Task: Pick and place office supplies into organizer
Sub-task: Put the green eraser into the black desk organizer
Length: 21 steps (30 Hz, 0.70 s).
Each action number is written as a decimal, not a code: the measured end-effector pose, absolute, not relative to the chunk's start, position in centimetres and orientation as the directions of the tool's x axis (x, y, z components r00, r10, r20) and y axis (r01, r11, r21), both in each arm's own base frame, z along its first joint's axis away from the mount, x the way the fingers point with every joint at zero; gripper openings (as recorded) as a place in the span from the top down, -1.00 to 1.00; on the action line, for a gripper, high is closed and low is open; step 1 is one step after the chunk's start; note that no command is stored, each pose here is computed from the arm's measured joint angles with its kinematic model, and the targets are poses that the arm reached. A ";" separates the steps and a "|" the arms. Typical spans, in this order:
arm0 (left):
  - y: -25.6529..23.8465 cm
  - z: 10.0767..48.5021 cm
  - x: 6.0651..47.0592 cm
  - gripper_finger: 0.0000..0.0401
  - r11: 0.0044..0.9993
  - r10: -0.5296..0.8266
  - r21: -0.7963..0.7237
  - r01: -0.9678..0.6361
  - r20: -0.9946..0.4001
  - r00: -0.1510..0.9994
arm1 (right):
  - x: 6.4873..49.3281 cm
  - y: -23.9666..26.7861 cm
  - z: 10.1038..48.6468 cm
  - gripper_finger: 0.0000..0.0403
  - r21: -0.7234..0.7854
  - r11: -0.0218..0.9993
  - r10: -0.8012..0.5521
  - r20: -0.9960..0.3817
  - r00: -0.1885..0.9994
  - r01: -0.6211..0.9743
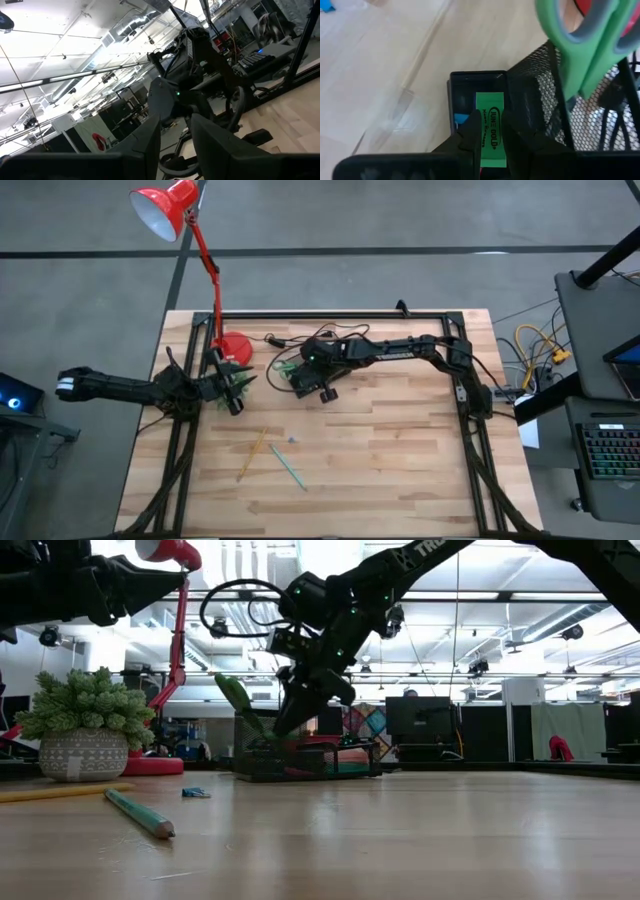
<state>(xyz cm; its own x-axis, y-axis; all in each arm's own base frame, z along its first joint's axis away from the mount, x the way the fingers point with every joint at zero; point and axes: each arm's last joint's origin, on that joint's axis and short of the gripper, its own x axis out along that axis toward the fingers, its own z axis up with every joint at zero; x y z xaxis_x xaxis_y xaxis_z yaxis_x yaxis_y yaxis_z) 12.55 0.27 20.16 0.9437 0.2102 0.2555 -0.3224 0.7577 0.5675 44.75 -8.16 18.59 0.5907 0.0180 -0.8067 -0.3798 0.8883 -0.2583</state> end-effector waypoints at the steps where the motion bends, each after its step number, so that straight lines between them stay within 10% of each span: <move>1: 0.3 20.2 12.6 0.52 0.758 0.210 0.567 -0.322 0.255 0.944 | 44.7 -8.2 18.6 0.72 -0.257 0.888 0.018 -0.808 0.589 -0.380; 21: 0.3 20.2 12.6 0.52 0.758 0.210 0.567 -0.322 0.255 0.944 | 45.0 -8.3 16.0 0.72 -0.237 0.883 0.025 -0.838 0.545 -0.405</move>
<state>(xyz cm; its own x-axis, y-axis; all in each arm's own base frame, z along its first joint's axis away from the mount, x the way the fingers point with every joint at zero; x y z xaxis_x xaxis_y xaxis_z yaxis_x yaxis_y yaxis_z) 12.55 0.27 20.16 0.9437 0.2101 0.2555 -0.3223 0.7578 0.5673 45.02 -8.31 15.96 0.5449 0.0253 -0.8381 -0.4049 0.8832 -0.2366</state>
